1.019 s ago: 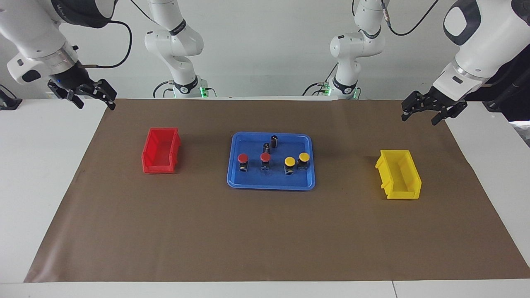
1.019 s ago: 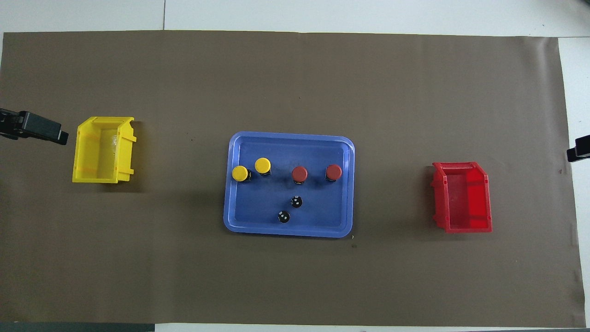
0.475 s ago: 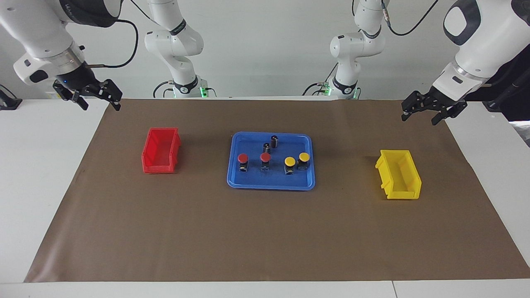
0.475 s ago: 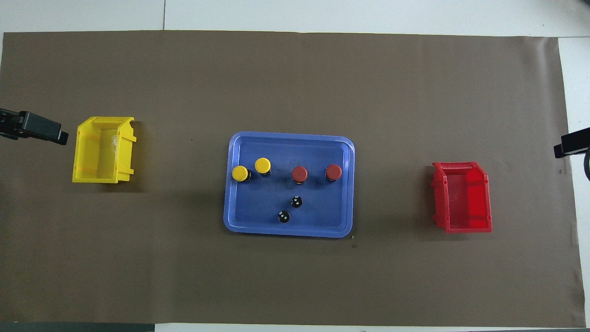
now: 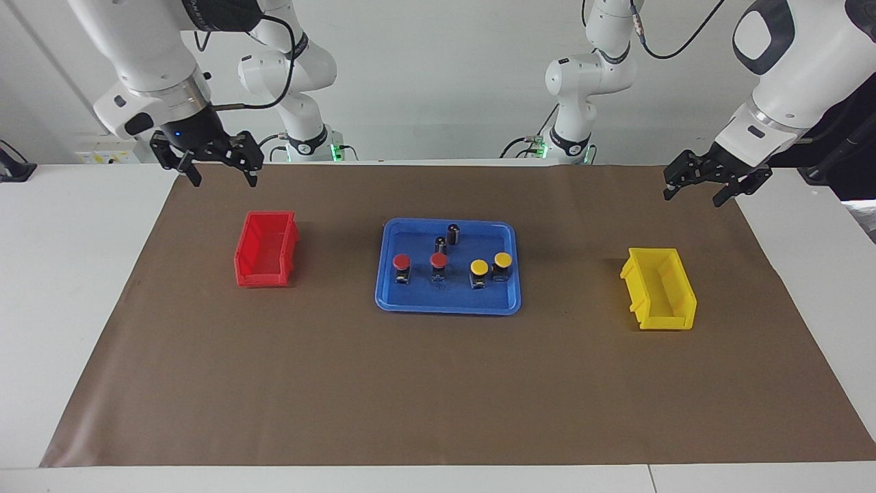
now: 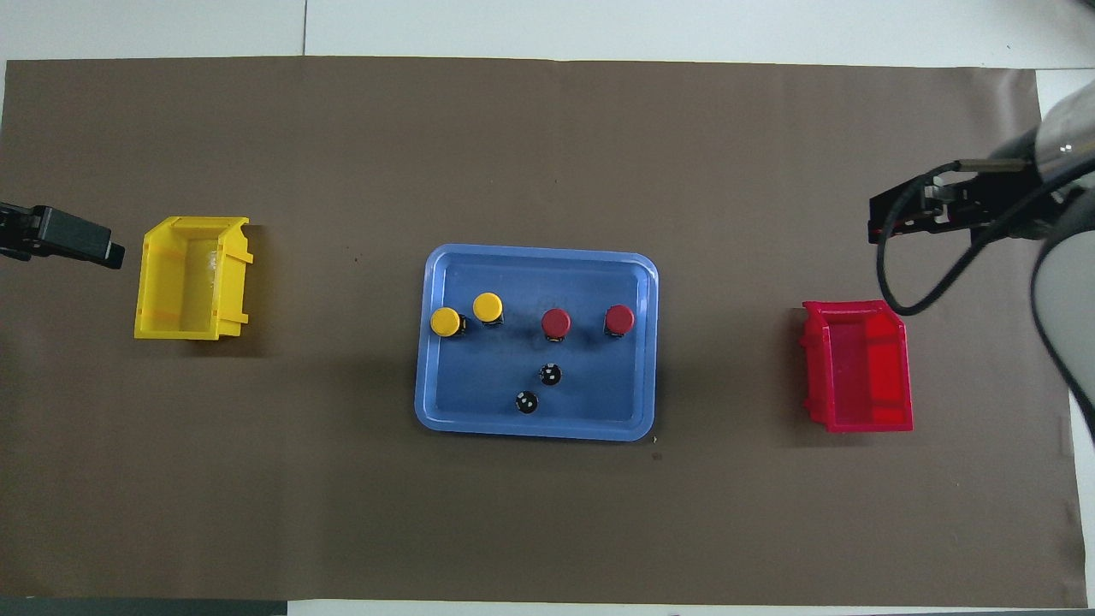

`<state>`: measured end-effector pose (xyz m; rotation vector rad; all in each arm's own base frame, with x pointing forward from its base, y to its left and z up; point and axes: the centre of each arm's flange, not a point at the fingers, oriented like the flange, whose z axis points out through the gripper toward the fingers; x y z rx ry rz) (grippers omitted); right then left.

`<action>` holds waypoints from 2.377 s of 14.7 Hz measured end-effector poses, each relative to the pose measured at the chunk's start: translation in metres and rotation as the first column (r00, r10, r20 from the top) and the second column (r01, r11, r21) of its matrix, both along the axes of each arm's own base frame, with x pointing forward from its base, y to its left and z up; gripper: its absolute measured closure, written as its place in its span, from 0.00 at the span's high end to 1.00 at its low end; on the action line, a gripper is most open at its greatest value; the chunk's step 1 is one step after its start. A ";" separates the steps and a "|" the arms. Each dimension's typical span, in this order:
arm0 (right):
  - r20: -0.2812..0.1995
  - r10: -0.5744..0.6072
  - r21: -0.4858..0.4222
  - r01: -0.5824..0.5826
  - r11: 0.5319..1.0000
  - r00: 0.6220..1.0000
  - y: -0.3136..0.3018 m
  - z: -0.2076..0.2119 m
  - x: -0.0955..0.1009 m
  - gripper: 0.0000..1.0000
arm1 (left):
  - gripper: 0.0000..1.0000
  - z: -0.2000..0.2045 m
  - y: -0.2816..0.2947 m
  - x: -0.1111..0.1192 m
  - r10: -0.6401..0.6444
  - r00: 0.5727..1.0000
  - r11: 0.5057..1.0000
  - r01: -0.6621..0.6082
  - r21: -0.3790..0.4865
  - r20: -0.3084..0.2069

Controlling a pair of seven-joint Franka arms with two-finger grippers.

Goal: Sort red and yellow buttons by color

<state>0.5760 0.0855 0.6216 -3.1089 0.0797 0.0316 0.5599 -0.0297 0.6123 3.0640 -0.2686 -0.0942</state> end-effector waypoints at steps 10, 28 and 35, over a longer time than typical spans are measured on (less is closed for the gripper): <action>0.062 0.033 0.012 -0.034 0.999 0.998 0.195 -0.197 -0.017 1.00 | 1.00 0.006 0.002 -0.004 0.113 0.994 0.993 -0.113 0.019 0.003; 0.076 0.073 0.014 -0.074 0.997 0.994 0.206 -0.263 -0.054 0.69 | 1.00 0.014 0.004 -0.008 0.164 0.986 0.985 -0.165 0.050 0.019; 0.066 0.073 0.008 -0.073 0.997 0.995 0.205 -0.272 -0.056 0.56 | 1.00 0.016 0.008 -0.009 0.173 0.985 0.983 -0.174 0.051 0.022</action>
